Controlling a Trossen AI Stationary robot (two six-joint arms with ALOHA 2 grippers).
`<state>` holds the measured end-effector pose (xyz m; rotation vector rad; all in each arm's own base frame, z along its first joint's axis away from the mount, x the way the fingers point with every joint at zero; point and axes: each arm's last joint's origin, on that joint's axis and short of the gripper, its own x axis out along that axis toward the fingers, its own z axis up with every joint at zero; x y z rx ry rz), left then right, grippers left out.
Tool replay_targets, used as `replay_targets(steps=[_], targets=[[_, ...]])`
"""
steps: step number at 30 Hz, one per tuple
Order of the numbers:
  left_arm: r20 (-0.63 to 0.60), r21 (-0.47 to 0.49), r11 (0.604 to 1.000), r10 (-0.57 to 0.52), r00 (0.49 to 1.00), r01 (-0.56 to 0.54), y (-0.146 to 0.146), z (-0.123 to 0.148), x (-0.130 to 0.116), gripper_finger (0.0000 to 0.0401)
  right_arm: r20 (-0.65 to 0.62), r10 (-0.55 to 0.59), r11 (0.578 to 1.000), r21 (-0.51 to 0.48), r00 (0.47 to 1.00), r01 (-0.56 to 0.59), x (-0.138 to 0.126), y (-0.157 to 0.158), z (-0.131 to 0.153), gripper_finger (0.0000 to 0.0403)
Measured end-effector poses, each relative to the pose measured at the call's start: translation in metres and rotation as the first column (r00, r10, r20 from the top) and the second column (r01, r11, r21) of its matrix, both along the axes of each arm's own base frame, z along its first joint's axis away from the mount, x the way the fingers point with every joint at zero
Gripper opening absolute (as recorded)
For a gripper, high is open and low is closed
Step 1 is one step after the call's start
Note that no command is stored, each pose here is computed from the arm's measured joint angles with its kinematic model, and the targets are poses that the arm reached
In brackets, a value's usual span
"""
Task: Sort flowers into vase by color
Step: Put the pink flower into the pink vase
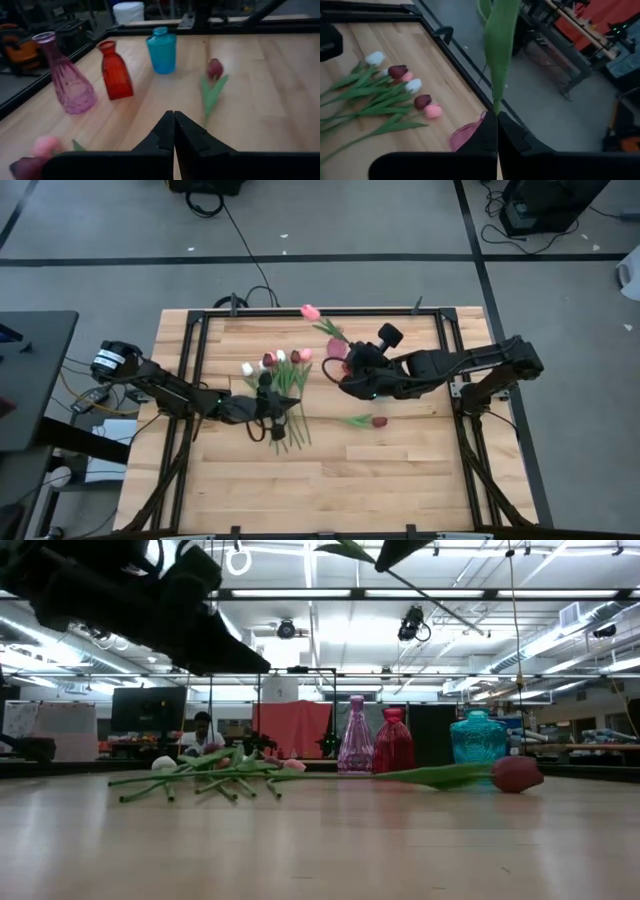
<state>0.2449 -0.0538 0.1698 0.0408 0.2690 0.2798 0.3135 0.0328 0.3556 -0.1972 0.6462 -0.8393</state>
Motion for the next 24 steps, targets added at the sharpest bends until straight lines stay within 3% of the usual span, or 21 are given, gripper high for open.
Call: replay_targets(steps=[6, 11, 24], targets=[[0.112, -0.01, 0.999, -0.044, 0.993, 0.045, -0.002, -0.007, -0.017, 0.0008, 0.134, 0.07, 0.995, 0.064, 0.989, -0.079, -0.015, -0.006, -0.031, 0.0004], [0.141, -0.021, 0.997, -0.077, 0.987, 0.08, 0.0, -0.012, -0.024, 0.0008, 0.309, 0.182, 0.98, 0.016, 0.933, -0.197, -0.035, -0.02, -0.049, 0.0004], [0.114, -0.009, 0.987, -0.16, 0.981, 0.162, 0.0, -0.004, -0.031, 0.0007, 0.599, 0.203, 0.977, -0.077, 0.774, -0.197, -0.115, -0.036, -0.088, 0.0004]])
